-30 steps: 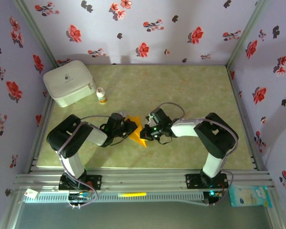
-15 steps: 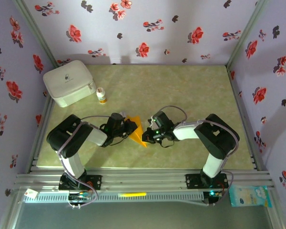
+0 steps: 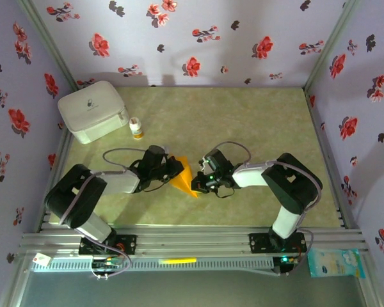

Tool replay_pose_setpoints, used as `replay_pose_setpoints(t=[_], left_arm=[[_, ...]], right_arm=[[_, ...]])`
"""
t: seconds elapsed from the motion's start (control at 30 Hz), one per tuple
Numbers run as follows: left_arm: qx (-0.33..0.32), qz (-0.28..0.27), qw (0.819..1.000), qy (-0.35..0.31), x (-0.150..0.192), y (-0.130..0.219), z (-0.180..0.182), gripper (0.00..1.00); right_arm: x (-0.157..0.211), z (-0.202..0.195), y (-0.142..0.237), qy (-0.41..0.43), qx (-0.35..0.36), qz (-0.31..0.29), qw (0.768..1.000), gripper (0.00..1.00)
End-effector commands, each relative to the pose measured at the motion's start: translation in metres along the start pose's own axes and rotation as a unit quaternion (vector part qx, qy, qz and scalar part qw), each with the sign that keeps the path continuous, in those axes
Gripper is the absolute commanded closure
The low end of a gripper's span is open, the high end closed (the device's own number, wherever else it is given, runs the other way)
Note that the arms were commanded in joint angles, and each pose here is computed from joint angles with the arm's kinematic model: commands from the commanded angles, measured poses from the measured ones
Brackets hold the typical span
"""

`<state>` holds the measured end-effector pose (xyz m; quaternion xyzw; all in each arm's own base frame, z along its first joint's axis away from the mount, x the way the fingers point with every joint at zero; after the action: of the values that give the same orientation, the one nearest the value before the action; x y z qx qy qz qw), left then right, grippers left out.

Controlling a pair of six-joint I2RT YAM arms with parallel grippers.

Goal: Fold a paper plane with a square sheet of paper (pick it up from the middle)
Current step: Fourth fold the wing at the center of the table.

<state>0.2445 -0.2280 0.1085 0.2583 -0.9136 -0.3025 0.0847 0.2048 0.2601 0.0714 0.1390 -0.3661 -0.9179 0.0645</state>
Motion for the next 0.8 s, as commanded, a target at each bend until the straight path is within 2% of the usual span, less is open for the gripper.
replay_pose_setpoints(t=[0.0,0.3,0.53,0.77], left_arm=[[-0.045,0.031,0.998,-0.025,0.012,0.001,0.004,0.99],[-0.038,0.072,0.996,-0.027,0.024,-0.025,0.004,0.99],[-0.135,0.030,0.990,0.001,0.017,-0.025,0.053,1.00],[-0.156,0.030,0.987,0.009,0.018,-0.028,0.076,1.00]], right_arm=[[0.018,-0.019,-0.002,-0.023,0.060,0.036,0.997,1.00],[0.020,-0.019,-0.002,-0.024,0.060,0.038,0.997,1.00],[0.022,-0.021,-0.001,-0.025,0.058,0.039,0.997,1.00],[0.014,-0.006,0.005,-0.011,0.028,0.025,0.999,0.98]])
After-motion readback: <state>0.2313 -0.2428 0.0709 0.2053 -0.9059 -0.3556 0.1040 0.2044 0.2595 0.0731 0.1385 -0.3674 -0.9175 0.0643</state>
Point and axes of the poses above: each hand's point on the last joint's axis, 136 mm out from that joint toward the fingers, its own y axis back along the fingers, its own z axis along the line the jaws close on, x = y × z, the point moved 8 cm from there along y, back along the fingers, and after that the axes turned 14 degrees about y, right-handed, at the moved point
